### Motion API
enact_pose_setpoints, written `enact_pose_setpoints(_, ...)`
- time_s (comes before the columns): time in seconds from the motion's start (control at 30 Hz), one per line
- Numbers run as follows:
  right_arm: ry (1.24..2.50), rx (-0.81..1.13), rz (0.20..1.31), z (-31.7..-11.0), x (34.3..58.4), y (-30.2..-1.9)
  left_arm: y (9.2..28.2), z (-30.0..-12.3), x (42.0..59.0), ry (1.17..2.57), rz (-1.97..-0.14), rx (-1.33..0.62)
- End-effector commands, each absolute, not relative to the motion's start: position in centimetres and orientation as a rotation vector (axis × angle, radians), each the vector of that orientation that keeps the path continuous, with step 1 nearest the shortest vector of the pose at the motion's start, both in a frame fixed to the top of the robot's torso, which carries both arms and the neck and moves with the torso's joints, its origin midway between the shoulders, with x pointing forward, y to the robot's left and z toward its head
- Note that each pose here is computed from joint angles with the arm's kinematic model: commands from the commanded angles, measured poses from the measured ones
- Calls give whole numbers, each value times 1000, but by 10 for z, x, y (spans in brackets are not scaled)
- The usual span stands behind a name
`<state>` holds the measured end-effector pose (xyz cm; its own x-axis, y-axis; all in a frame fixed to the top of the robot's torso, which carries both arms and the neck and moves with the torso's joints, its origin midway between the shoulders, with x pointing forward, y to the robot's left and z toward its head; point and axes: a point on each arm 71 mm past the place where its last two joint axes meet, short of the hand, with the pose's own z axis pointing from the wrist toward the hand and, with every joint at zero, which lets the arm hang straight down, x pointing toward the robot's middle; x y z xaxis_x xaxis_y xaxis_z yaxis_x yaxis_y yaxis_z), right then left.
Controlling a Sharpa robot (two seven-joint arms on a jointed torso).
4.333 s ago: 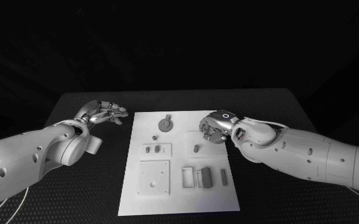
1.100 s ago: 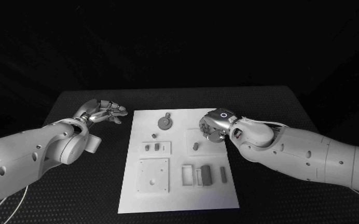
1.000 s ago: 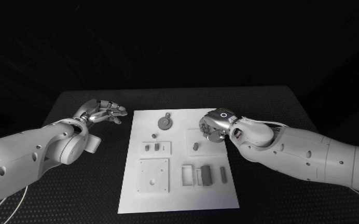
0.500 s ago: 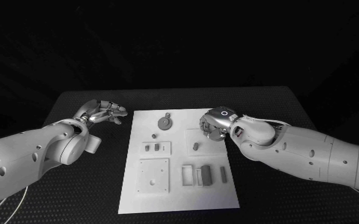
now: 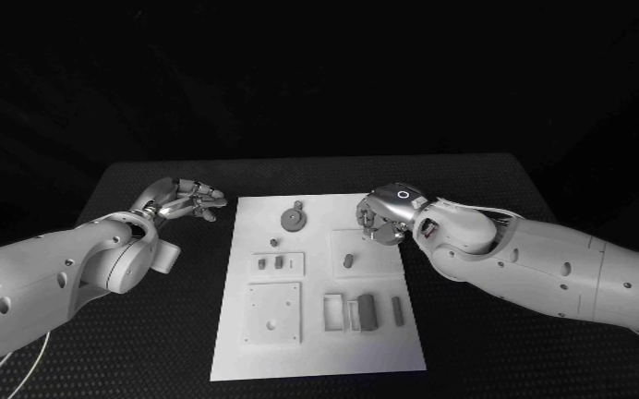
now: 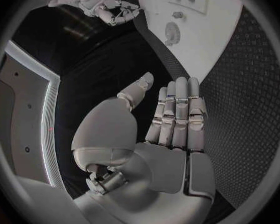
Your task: Assemble the parts on the task board
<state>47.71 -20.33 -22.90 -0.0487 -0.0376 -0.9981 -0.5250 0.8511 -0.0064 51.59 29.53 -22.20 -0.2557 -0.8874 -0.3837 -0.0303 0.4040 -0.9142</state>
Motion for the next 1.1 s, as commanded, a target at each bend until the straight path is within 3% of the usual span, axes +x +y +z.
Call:
enact_pose_setpoints(0.03, 1587, -445, 426, -226, 475, -202, 293, -221, 516, 1615, -1044, -822)
enact_pose_setpoints(0.37, 1560, -442, 448, -220, 473, -197, 294, -221, 516, 1614, -1043, -823)
enact_pose_setpoints(1.1, 1424, -486, 688, -203, 441, -132, 292, -222, 516, 1612, -1045, -820)
